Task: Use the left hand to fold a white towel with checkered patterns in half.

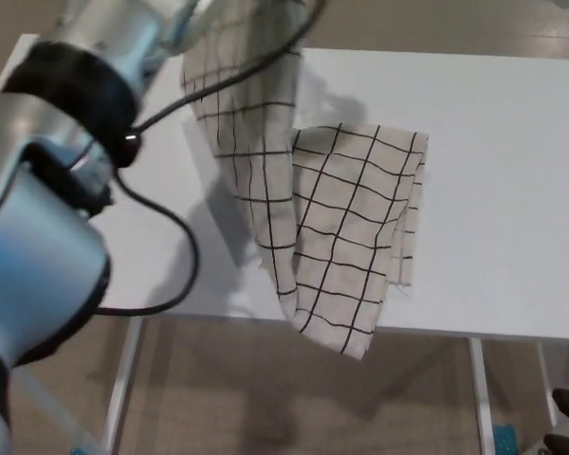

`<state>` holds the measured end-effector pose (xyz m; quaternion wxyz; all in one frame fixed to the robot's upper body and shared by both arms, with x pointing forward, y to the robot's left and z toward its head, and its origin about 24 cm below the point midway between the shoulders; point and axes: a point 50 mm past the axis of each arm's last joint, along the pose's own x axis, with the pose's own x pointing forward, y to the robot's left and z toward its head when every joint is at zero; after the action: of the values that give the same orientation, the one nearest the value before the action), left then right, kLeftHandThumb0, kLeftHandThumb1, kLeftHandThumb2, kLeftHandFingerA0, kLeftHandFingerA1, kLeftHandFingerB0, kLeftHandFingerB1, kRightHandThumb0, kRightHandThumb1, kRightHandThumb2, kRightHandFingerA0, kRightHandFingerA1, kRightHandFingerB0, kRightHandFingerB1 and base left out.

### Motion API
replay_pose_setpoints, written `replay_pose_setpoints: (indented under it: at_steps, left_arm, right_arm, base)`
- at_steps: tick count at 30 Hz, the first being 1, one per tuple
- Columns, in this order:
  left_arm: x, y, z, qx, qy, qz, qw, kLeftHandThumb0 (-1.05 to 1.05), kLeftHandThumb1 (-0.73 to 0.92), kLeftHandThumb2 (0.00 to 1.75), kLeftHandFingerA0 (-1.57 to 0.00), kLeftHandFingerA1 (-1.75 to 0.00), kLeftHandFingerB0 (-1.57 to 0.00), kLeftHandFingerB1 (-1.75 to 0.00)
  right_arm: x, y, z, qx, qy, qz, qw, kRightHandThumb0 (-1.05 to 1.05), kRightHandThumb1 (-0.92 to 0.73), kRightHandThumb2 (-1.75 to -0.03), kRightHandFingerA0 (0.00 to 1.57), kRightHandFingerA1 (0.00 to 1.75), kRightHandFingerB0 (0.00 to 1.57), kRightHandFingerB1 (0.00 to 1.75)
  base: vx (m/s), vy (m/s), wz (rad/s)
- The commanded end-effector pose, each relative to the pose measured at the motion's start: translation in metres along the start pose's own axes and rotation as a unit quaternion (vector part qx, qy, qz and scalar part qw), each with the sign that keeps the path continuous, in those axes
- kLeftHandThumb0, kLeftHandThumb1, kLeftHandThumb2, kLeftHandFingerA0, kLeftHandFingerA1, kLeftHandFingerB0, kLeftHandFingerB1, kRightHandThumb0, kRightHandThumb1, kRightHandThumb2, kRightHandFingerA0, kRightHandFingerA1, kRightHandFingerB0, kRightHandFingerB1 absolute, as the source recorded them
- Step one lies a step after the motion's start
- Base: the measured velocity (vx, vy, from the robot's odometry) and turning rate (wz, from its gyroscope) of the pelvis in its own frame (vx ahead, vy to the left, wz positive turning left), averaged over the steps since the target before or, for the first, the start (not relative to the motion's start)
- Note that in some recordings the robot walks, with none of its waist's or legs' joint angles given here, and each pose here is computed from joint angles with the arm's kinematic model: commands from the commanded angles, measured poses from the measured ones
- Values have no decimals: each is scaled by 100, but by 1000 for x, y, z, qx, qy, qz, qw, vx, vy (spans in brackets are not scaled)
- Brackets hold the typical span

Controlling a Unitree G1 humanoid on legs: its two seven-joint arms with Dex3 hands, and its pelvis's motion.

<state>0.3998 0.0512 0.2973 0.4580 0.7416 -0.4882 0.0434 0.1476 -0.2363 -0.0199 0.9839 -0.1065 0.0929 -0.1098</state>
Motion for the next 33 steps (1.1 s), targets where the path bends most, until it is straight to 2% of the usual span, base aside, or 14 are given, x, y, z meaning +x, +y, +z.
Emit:
replay_pose_setpoints:
  at_steps: [1,12,13,14,16,17,18,22,23,25,26,27,29,33]
  left_arm:
    - [27,32,53,-28,-98,106,989,-31,51,55,-105,-159,-110,-71]
    - [-10,4,127,-103,-256,44,960,-32,48,57,-101,-168,-104,-63]
    - [-19,-4,131,-117,-265,15,957,-33,50,57,-95,-173,-108,-78]
    - [-28,-13,131,-130,-270,-12,954,-28,38,81,-123,-137,-101,-95]
    - [-33,-16,131,-134,-271,-24,953,-28,38,81,-123,-137,-101,-95]
    - [-37,-20,130,-135,-269,-35,953,-29,51,55,-89,-175,-91,-134]
    - [-41,-24,128,-135,-266,-47,953,-25,51,56,-88,-175,-75,-163]
    - [-47,-28,121,-157,-246,-76,953,-23,55,54,-85,-175,-63,-170]
    - [-46,-27,118,-170,-237,-81,953,-30,55,60,-89,-155,-84,-128]
    - [-46,-26,115,-186,-226,-87,952,-30,55,60,-89,-155,-84,-128]
    - [-44,-24,110,-185,-215,-97,954,-51,59,59,-65,-42,-69,-42]
    - [-38,-19,101,-190,-181,-129,956,-79,49,89,-3,-16,-7,-24]
    - [-32,-3,81,-220,-111,-183,952,-90,51,94,0,0,0,-12]
    - [-32,8,70,-237,-89,-185,950,-96,65,60,0,0,0,-13]
  right_arm:
    - [2,-1,0,5,10,-5,1000,-44,-64,-59,54,58,61,52]
    - [1,0,1,-3,-2,0,1000,-47,-61,-59,57,61,66,52]
    - [0,0,1,-2,0,-3,1000,-47,-62,-59,57,61,67,53]
    - [1,0,2,-5,1,-5,1000,-47,-62,-59,58,62,67,53]
    - [2,0,2,-6,2,-6,1000,-47,-62,-59,58,62,67,53]
    - [3,0,3,-6,1,-4,1000,-46,-62,-59,59,62,68,53]
    - [4,0,3,-6,-1,-2,1000,-46,-62,-59,60,61,70,53]
    - [7,0,2,-1,-4,4,1000,-44,-63,-58,63,64,69,52]
    - [6,0,2,3,-4,3,1000,-43,-62,-59,63,65,69,52]
    - [6,0,1,7,-3,3,1000,-43,-62,-59,63,65,69,52]
    - [6,0,2,7,-2,3,1000,-43,-63,-59,64,66,69,53]
    - [5,1,1,0,0,4,1000,-43,-64,-58,61,66,70,54]
    - [4,1,0,-18,4,7,1000,-48,-64,-59,59,64,67,53]
    - [3,0,0,-26,5,8,1000,-48,-63,-59,57,61,64,53]
  base:
    - [0,0,0]
    - [0,0,0]
    - [0,0,0]
    - [0,0,0]
    - [0,0,0]
    - [0,0,0]
    - [0,0,0]
    - [0,0,0]
    - [0,0,0]
    - [0,0,0]
    - [0,0,0]
    - [0,0,0]
    - [0,0,0]
    - [0,0,0]
